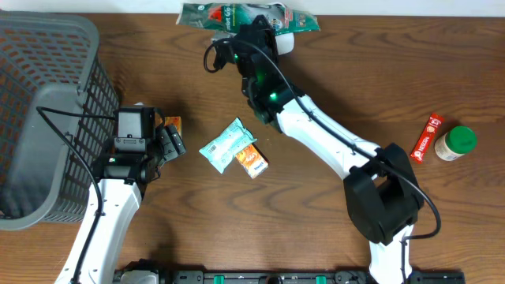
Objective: Scan the item barcode
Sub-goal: 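Hold the glove pack against the white scanner with the right gripper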
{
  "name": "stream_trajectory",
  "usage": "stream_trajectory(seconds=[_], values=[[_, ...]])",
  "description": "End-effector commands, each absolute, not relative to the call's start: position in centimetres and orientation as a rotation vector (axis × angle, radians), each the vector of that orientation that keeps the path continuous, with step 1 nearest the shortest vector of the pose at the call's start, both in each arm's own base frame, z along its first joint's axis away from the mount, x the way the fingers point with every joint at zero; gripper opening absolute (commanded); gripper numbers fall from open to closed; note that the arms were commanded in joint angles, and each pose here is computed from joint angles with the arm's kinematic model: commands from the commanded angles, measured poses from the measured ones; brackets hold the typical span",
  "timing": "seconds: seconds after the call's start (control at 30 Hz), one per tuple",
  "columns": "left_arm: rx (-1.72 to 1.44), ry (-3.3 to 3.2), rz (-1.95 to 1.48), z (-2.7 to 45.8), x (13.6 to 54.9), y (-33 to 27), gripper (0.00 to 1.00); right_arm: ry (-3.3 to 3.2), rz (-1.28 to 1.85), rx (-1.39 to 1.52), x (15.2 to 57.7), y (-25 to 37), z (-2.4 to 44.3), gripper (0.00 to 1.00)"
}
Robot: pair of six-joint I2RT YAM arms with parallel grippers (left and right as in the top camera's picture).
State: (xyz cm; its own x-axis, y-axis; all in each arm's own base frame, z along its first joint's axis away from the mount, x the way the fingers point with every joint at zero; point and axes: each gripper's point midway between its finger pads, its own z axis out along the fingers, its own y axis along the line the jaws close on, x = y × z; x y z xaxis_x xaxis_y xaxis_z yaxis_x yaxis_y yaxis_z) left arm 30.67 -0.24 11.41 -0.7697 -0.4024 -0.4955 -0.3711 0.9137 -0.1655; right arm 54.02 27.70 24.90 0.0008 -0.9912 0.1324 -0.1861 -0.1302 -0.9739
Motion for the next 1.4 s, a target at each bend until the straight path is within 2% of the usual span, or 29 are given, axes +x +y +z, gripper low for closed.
stream_trajectory(seconds=[0.0, 0.17, 0.47, 0.63, 0.97, 1.23, 1.37], values=[[-0.553, 2.506, -0.067, 12.4, 31.3, 0.0, 0.87, 1.316, -1.065, -1.377, 56.4, 27.5, 22.7, 0.01], [-0.553, 2.507, -0.066, 12.4, 31.3, 0.0, 0.87, 1.279, -0.977, -1.398, 58.7, 28.8, 20.1, 0.01], [-0.553, 2.507, -0.066, 12.4, 31.3, 0.0, 0.87, 1.262, -1.003, -1.368, 64.1, 30.7, 15.8, 0.01], [-0.553, 2.506, -0.067, 12.4, 31.3, 0.0, 0.87, 1.326, -0.965, -1.428, 64.0, 30.7, 11.9, 0.01], [-0.553, 2.507, -0.066, 12.4, 31.3, 0.0, 0.87, 1.624, -0.612, -1.276, 62.2, 31.5, 7.8, 0.01], [-0.553, 2.507, -0.066, 12.4, 31.3, 0.0, 0.87, 1.640, -0.549, -1.224, 62.2, 31.8, 8.5, 0.01], [-0.553, 2.506, -0.067, 12.4, 31.3, 0.0, 0.87, 1.598, -0.483, -1.075, 62.3, 32.1, 15.1, 0.01]])
